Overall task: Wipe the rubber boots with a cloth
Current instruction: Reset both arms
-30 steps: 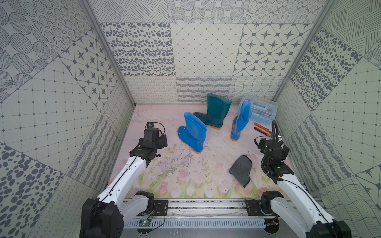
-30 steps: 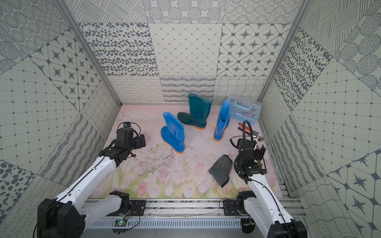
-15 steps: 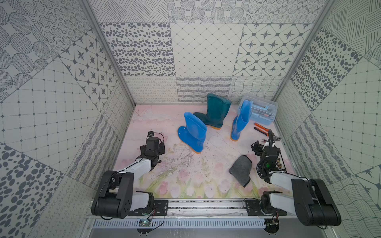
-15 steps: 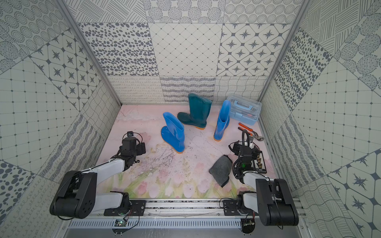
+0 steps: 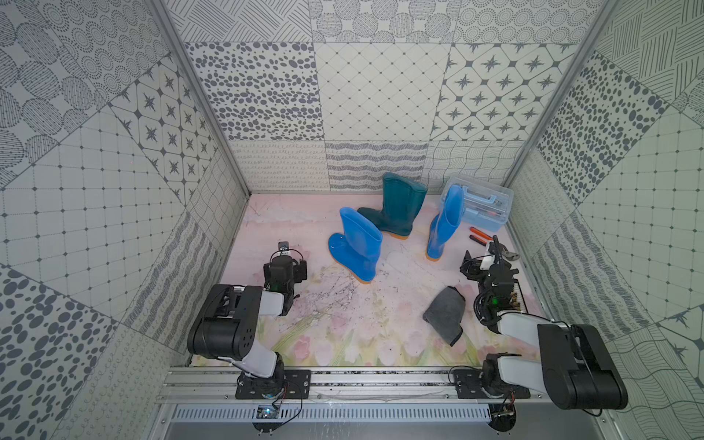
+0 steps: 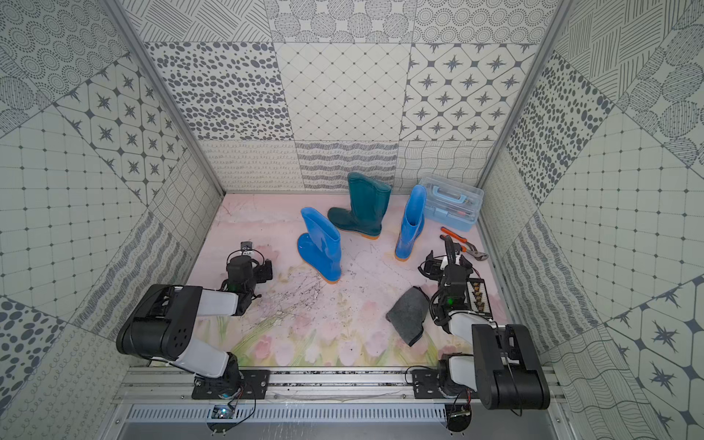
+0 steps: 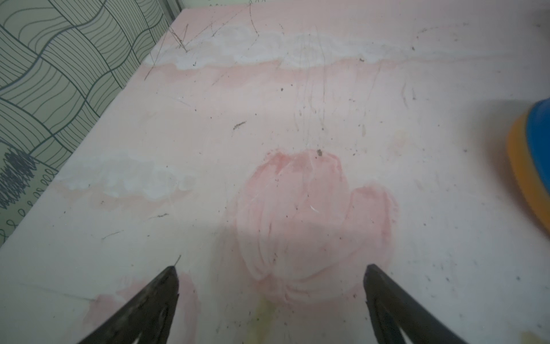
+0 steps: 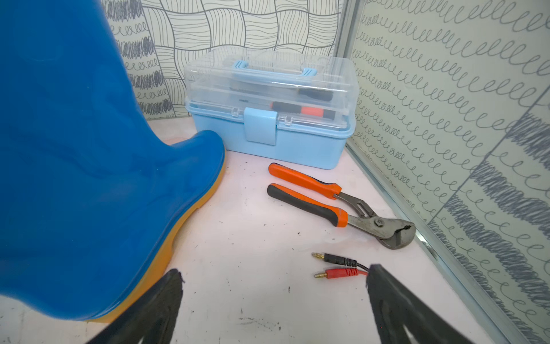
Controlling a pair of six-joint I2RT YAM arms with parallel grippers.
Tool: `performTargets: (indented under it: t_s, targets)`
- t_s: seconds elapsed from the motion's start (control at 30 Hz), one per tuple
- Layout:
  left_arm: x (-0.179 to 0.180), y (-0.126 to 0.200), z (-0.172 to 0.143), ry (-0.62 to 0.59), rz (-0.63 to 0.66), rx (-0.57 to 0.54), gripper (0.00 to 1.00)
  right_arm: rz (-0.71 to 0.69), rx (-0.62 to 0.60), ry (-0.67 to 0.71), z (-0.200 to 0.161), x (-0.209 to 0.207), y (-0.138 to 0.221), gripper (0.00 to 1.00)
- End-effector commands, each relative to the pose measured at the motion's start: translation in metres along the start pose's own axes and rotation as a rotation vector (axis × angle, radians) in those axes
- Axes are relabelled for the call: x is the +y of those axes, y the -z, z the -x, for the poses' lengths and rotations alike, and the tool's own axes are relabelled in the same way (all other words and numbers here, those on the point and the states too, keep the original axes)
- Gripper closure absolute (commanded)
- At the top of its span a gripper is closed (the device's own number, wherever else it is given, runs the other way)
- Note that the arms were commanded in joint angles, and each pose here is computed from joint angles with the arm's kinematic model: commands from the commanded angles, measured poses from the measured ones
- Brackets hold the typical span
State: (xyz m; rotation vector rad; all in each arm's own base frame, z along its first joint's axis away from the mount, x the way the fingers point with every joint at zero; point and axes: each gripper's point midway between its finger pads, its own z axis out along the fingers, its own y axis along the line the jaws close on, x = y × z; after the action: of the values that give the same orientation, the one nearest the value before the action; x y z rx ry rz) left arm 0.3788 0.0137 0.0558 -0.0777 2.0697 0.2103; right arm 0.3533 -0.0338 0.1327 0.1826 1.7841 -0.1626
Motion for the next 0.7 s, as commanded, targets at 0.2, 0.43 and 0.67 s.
performTargets:
  t_s: [0.2, 0.43, 0.67]
  targets:
    - [-0.002, -0.003, 0.029, 0.02, -0.05, -0.098, 0.03, 0.102, -0.013, -0.054, -0.01, 0.029, -0.041, 0.02]
    - [-0.003, -0.003, 0.029, 0.019, -0.053, -0.099, 0.03, 0.109, 0.075, -0.001, -0.016, 0.038, -0.047, 0.02]
    - [-0.003, -0.003, 0.029, 0.02, -0.052, -0.099, 0.03, 0.11, 0.071, -0.001, -0.015, 0.038, -0.047, 0.02]
